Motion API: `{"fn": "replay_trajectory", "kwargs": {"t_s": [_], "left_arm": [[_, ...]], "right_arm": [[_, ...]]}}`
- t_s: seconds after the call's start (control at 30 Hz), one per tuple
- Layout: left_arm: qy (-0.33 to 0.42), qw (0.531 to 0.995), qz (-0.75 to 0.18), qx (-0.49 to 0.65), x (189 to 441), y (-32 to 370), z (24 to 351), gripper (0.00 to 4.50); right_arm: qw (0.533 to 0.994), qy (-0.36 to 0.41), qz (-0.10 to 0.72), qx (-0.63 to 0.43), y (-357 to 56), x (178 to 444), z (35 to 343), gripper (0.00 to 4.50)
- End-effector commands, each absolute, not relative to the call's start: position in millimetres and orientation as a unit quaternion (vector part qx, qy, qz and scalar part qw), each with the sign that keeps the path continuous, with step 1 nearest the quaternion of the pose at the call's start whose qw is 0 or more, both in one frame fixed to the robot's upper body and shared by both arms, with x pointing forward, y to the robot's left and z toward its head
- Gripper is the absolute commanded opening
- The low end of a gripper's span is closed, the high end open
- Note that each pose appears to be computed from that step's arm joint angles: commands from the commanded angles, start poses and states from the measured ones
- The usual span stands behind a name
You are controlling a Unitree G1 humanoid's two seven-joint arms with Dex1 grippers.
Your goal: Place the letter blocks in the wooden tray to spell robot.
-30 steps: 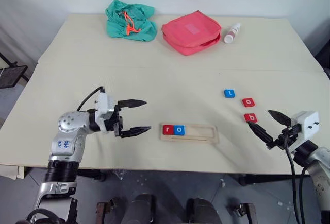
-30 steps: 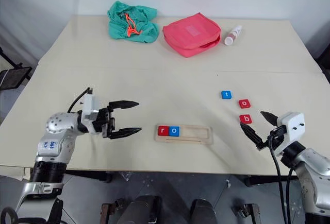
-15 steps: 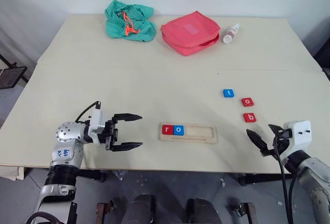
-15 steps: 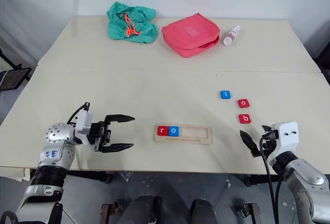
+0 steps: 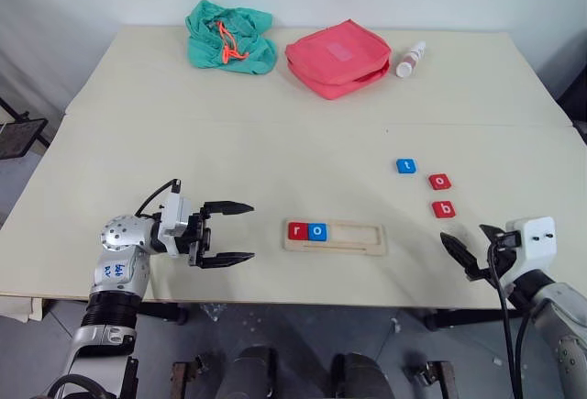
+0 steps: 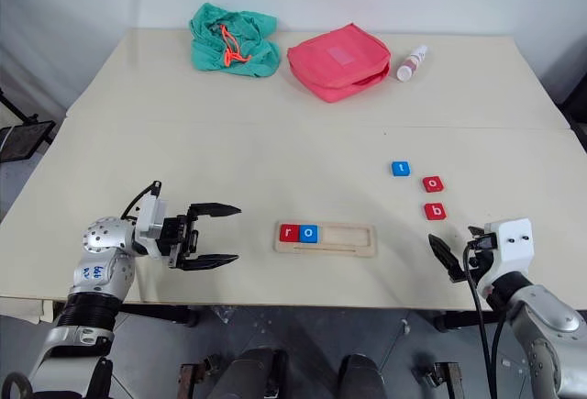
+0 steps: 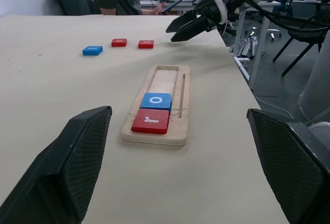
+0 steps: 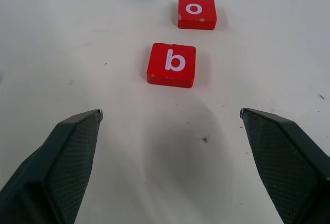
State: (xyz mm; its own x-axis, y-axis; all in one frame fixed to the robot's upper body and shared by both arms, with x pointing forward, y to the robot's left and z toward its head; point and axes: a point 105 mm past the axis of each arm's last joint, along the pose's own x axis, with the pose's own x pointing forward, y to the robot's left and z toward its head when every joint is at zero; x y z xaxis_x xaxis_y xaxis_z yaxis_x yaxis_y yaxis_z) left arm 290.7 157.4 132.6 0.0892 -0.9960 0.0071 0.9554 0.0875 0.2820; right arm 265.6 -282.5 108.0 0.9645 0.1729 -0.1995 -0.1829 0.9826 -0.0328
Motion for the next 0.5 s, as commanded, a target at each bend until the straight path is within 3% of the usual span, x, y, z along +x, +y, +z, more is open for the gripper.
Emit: {"fn": "replay_trajectory", "kwargs": {"t_s": [0.03,0.3,0.5], "left_arm": [[-0.106,0.714,-0.684,0.103,285,158,135,4.46],[-0.103,0.717,-0.682,0.104,285,162,136,4.46],[-0.102,0.722,-0.676,0.108,285,162,136,4.46]], "right_arm": [[0.994,0.081,0.072,-0.032,-289,266,120,4.5],[0.993,0.084,0.076,-0.033,-288,270,124,4.5],[0.993,0.09,0.077,-0.026,-282,291,129,4.5]]}}
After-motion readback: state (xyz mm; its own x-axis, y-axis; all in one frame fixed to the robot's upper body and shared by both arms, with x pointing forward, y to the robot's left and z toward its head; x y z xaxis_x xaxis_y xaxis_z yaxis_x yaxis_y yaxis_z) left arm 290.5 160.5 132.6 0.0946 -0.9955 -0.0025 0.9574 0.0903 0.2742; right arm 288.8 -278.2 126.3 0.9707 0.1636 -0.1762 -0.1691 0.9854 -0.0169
